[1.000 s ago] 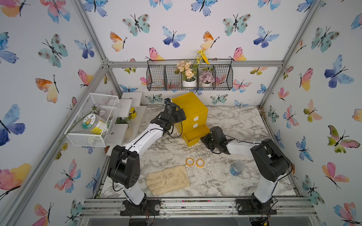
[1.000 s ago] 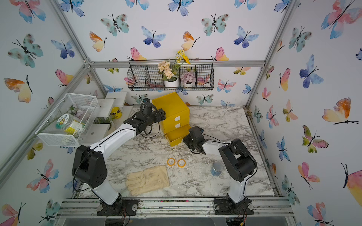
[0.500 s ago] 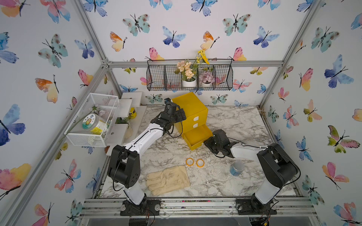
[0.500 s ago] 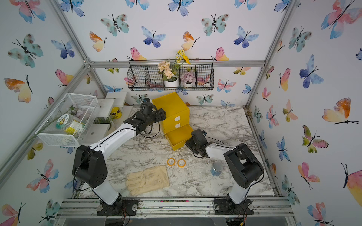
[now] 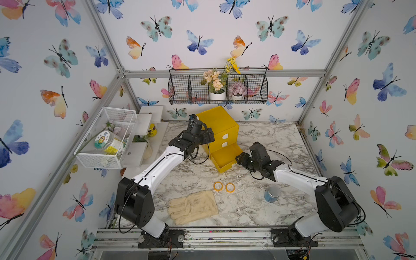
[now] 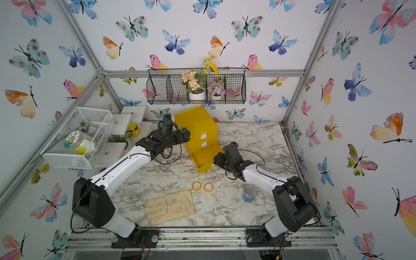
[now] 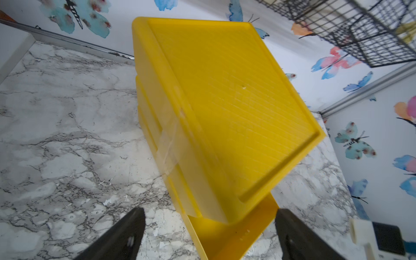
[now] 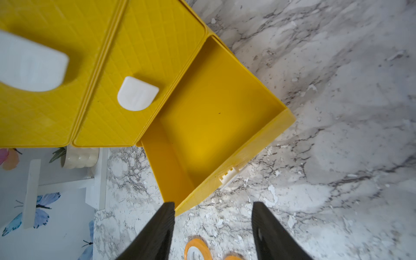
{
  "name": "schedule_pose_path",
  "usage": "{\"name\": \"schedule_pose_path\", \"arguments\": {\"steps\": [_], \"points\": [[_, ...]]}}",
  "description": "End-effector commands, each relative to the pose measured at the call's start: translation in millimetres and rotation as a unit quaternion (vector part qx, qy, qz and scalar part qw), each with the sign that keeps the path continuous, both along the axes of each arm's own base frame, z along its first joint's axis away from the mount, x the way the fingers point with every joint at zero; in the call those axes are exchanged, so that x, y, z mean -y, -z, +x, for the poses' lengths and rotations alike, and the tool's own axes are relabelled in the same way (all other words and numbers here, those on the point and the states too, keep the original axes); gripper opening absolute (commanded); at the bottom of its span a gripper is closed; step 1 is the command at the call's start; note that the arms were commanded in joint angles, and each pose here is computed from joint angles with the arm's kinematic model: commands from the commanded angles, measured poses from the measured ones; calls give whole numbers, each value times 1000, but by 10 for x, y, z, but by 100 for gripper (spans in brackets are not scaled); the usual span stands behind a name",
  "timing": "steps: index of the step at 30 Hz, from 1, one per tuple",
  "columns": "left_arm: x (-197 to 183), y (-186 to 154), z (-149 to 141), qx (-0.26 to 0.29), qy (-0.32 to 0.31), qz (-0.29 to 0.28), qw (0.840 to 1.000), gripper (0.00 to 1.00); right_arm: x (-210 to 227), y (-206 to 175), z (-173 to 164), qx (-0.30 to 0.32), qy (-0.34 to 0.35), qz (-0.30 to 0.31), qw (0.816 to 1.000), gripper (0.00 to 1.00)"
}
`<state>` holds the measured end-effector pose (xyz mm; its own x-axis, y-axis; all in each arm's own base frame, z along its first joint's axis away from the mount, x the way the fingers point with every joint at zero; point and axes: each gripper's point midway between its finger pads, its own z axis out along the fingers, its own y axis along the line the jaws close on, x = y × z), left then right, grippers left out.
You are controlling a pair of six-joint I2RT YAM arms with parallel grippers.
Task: Place the transparent tape into the drawer according to color
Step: Open the drawer in the storage box, then pick up the tape at the center of the board.
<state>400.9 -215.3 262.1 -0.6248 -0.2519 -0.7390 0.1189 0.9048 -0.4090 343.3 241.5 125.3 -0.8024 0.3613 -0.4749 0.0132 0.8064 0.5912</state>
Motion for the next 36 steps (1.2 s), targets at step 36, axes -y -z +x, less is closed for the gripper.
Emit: {"name": "schedule_pose_path", "arguments": {"steps": [36], "points": [[-525, 1554, -1764, -131, 18, 5, 991, 99, -467, 1006, -1164, 0, -317, -295, 901, 65]]}}
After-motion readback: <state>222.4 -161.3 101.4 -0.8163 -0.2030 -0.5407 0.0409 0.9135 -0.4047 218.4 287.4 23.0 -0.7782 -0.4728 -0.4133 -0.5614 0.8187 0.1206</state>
